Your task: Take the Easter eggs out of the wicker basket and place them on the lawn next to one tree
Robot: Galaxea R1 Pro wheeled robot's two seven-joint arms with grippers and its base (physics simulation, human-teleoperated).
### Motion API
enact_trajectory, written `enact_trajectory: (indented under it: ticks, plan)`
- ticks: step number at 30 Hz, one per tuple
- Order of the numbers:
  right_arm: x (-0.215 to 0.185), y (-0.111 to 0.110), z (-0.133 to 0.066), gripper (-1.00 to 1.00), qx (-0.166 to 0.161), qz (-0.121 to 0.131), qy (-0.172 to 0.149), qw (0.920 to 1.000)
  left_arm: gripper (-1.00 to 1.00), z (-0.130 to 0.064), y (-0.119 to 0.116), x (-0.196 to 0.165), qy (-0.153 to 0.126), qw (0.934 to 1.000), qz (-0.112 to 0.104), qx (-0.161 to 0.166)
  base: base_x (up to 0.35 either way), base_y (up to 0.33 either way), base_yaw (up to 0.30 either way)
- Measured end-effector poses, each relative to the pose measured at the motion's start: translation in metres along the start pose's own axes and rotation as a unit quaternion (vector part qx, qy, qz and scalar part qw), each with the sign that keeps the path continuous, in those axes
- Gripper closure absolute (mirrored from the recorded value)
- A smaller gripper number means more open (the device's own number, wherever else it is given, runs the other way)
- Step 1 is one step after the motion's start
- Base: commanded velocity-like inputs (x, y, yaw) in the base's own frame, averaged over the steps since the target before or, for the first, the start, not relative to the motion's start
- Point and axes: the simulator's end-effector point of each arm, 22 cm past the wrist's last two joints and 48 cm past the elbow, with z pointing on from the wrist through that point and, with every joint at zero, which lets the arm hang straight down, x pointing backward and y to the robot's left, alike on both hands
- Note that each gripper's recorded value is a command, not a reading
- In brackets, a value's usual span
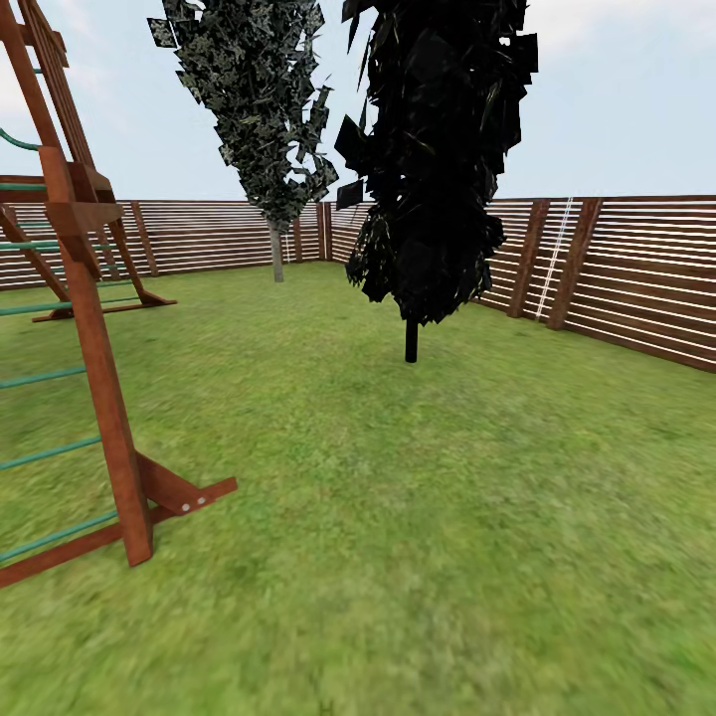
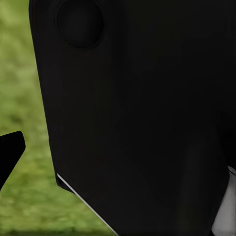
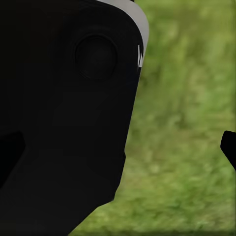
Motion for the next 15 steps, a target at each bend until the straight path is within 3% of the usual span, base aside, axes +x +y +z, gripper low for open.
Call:
enact_trajectory:
  ticks: [15]
  plan:
    - [-0.0001, 0.0, 0.0, -1.0, 0.0, 0.0, 0.0, 1.0, -1.0, 0.0, 0.0001, 0.0, 0.0, 1.0, 0.0, 0.0, 0.0, 0.0, 0.0]
